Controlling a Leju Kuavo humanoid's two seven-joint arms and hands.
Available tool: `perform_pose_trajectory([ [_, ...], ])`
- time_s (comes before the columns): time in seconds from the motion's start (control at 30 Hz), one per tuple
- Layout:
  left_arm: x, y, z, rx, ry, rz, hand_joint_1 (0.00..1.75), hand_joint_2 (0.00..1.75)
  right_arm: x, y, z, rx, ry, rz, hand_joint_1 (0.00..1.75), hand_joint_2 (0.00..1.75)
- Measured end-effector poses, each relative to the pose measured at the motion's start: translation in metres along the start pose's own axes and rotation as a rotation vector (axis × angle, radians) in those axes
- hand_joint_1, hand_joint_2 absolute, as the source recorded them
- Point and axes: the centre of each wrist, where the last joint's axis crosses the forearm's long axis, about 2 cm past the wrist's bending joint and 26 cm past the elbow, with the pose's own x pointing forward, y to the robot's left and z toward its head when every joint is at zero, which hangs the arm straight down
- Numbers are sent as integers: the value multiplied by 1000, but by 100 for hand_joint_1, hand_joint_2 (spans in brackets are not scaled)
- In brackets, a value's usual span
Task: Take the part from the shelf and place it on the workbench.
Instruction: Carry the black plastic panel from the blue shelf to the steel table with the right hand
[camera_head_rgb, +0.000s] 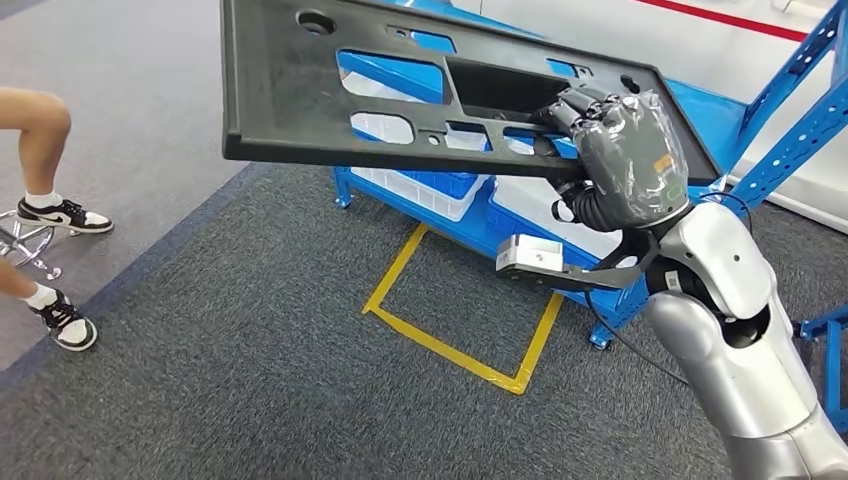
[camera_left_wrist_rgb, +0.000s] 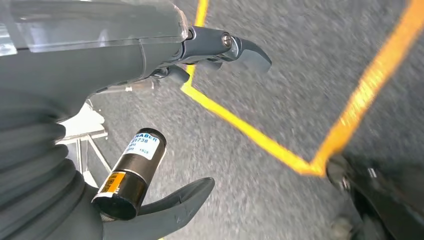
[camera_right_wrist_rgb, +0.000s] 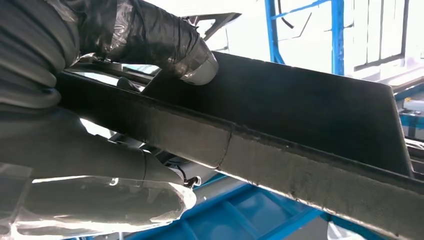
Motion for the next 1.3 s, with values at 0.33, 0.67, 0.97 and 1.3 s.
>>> perform_pose_trajectory([
  [0.33, 1, -2, 0, -7, -2, 1, 0, 175, -1, 0, -1, 0, 2, 3, 175, 175],
  [0.67, 1, -1, 0, -4, -2, 3, 0, 175, -1, -1, -3, -3, -1, 3, 175, 175],
  [0.97, -1, 0, 1, -1, 2, 4, 0, 175, -1, 1, -2, 2, 0, 2, 175, 175],
  [1.3, 0, 7, 0, -1, -15, 36, 0, 175, 16, 11, -4, 13, -7, -8, 175, 175],
])
